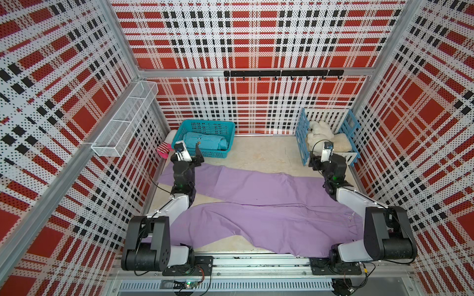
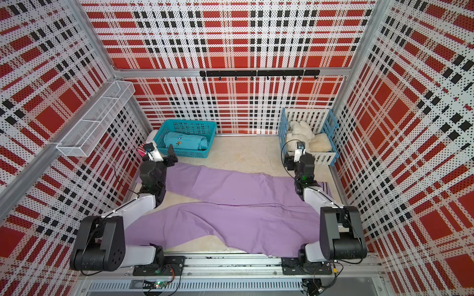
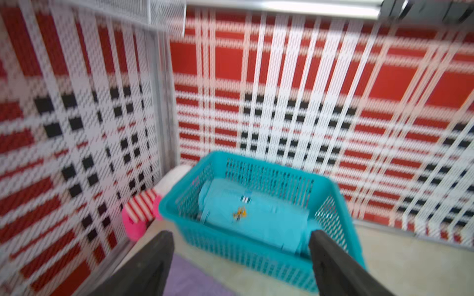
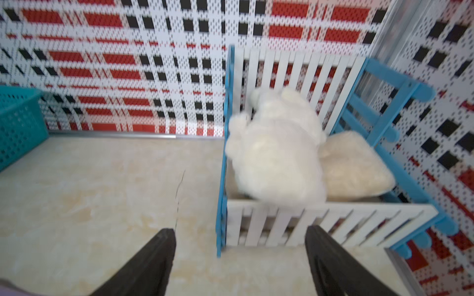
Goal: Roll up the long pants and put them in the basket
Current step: Fold the long pant at the center of the board.
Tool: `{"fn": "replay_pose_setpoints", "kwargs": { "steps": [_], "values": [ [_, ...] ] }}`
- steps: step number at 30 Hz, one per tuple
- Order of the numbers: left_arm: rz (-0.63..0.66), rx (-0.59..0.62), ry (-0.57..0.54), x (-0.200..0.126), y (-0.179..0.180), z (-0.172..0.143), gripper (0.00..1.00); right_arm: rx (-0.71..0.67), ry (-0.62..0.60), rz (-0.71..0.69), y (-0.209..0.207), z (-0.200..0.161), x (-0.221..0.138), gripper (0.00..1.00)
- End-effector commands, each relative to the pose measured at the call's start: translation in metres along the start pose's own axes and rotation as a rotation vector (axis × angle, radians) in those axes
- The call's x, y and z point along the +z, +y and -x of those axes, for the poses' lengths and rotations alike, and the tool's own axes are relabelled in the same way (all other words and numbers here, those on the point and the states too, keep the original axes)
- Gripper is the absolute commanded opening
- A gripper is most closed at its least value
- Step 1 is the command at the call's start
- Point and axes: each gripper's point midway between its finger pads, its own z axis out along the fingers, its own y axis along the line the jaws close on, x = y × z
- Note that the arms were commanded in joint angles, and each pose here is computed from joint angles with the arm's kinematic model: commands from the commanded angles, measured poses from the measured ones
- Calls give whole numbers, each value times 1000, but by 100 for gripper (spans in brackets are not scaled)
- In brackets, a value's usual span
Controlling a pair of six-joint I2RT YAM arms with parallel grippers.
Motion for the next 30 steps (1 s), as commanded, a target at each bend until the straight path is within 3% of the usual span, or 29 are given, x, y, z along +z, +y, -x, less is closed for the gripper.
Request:
{"fn": "replay_pose_setpoints", "kwargs": {
  "steps": [1, 4, 6, 15, 19, 22, 27, 30],
  "values": [
    [-13, 9, 351, 0, -15, -69, 86, 16, 363, 1, 3, -51, -11, 80],
    [55, -4, 546, 0, -12, -108, 81, 44, 478, 3, 7, -59, -17, 79],
    [36, -37, 630, -3, -15, -130, 79, 57, 533, -13, 5, -61, -22, 78],
    [44, -75, 880, 17, -14, -198, 69, 15, 823, -88, -6, -116, -24, 77],
    [58, -59, 939, 26, -13, -215, 67, 35, 863, -67, 0, -124, -19, 74],
    [63, -41, 981, 21, -13, -223, 62, 46, 892, -13, 9, -122, -24, 67],
    [132, -21, 958, -18, -21, -212, 59, -11, 917, 13, 28, -123, -47, 65],
    [124, -83, 935, -45, -39, -211, 59, -36, 949, 40, 48, -129, -60, 65]
  ]
}}
